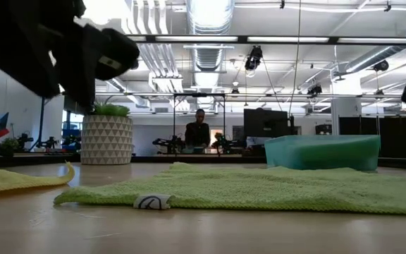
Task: Fold microfiber towels
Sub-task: Fold the light green towel
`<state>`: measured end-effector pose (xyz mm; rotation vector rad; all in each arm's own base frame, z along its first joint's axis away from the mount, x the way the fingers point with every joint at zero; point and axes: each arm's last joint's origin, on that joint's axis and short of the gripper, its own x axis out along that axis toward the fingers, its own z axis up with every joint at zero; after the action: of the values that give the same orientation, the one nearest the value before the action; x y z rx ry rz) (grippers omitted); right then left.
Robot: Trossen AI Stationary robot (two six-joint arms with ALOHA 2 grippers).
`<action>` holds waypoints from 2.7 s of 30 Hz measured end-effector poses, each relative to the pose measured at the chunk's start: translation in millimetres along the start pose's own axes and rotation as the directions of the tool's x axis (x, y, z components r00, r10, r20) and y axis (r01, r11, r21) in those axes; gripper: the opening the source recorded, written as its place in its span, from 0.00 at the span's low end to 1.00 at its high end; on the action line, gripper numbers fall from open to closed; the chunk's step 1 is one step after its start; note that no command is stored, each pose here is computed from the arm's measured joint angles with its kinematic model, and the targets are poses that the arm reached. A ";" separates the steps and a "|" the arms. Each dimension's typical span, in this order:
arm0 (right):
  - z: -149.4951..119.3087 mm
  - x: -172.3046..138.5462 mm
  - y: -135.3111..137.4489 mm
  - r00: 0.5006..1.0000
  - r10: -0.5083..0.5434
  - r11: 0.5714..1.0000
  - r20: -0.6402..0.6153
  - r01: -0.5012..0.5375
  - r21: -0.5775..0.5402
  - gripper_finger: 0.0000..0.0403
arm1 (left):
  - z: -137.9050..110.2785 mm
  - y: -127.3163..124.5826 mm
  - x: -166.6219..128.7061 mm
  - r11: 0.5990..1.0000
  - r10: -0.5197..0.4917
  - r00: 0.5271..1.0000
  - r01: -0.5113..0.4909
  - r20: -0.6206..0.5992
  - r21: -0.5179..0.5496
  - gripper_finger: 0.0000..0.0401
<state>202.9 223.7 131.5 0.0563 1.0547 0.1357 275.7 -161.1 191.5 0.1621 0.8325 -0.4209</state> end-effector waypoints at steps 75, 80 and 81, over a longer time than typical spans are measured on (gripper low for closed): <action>6.9 -51.7 -23.9 0.990 0.126 0.963 0.065 -0.138 0.233 0.02 | -2.5 14.9 5.8 0.949 -0.057 0.998 0.062 0.024 -0.308 0.00; 12.0 -50.6 -47.7 0.993 0.083 0.949 0.083 -0.104 0.297 0.02 | -6.6 20.7 -1.3 0.949 -0.045 0.998 0.055 0.038 -0.310 0.00; 13.1 -50.4 -52.9 0.993 0.074 0.946 0.088 -0.098 0.309 0.02 | -9.0 21.8 -3.2 0.951 -0.042 0.999 0.051 0.035 -0.304 0.00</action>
<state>194.3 164.7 175.6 0.3934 0.9911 0.0433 276.9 -137.6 187.4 -0.1502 0.8645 -0.3327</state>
